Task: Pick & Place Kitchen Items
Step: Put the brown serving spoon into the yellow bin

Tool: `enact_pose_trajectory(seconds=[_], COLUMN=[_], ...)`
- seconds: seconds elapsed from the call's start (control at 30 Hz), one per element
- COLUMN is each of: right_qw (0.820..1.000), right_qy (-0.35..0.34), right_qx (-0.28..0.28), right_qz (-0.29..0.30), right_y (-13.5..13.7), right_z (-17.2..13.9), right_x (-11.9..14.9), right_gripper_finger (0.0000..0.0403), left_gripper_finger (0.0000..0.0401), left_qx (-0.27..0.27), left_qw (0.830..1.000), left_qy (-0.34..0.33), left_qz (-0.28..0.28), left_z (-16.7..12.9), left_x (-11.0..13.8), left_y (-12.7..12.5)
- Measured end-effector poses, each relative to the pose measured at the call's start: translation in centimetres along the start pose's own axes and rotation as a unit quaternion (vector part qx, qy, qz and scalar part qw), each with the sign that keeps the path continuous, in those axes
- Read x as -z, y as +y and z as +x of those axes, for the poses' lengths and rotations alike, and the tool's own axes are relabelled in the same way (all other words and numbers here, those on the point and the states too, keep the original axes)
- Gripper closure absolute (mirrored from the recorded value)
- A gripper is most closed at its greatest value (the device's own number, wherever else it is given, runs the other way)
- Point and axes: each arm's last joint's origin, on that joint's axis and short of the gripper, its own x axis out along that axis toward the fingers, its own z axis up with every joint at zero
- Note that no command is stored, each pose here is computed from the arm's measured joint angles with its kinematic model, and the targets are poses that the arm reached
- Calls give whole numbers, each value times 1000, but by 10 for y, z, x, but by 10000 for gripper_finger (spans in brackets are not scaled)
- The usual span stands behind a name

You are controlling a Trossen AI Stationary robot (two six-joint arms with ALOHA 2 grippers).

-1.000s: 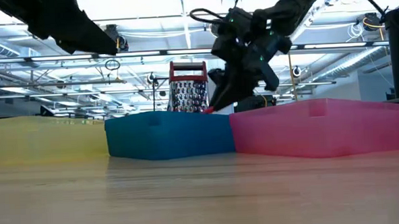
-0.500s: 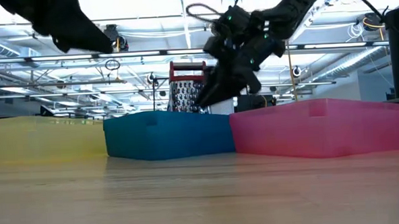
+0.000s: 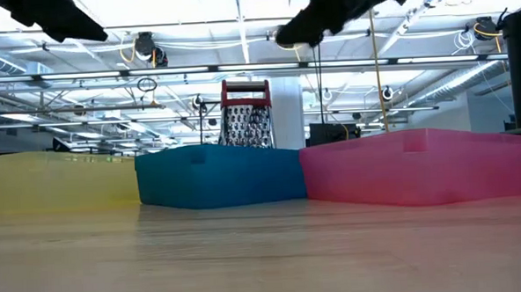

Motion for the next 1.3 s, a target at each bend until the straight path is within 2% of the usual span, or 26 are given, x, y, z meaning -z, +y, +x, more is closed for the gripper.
enact_pose_trajectory(seconds=[0.1,0.23,0.37,0.43,0.53,0.6,0.77,1.0,1.3], right_qw=[1000,1000,1000,999,997,996,993,990,989], right_qy=[1,-9,-24,-29,-56,-67,-92,-126,-129], right_qx=[-6,-12,-12,6,47,48,49,55,57], right_qz=[1,3,14,22,39,40,49,42,56], right_y=[9,22,36,42,49,55,67,76,82], right_z=[-22,-46,-67,-78,-95,-105,-122,-134,-130], right_x=[-7,-2,21,36,57,71,102,127,156], right_gripper_finger=[275,286,296,301,307,310,318,328,341], left_gripper_finger=[277,277,277,277,277,277,277,277,277], left_qx=[25,108,141,154,194,205,160,102,71], left_qw=[1000,992,980,973,961,955,968,979,985], left_qy=[0,12,-59,-95,-147,-170,-160,-155,-133], left_qz=[20,69,125,140,132,127,112,89,81], left_z=[-2,3,17,24,29,31,37,37,39], left_x=[3,14,25,31,32,31,31,31,34], left_y=[2,-6,-16,-18,-18,-14,2,24,33])
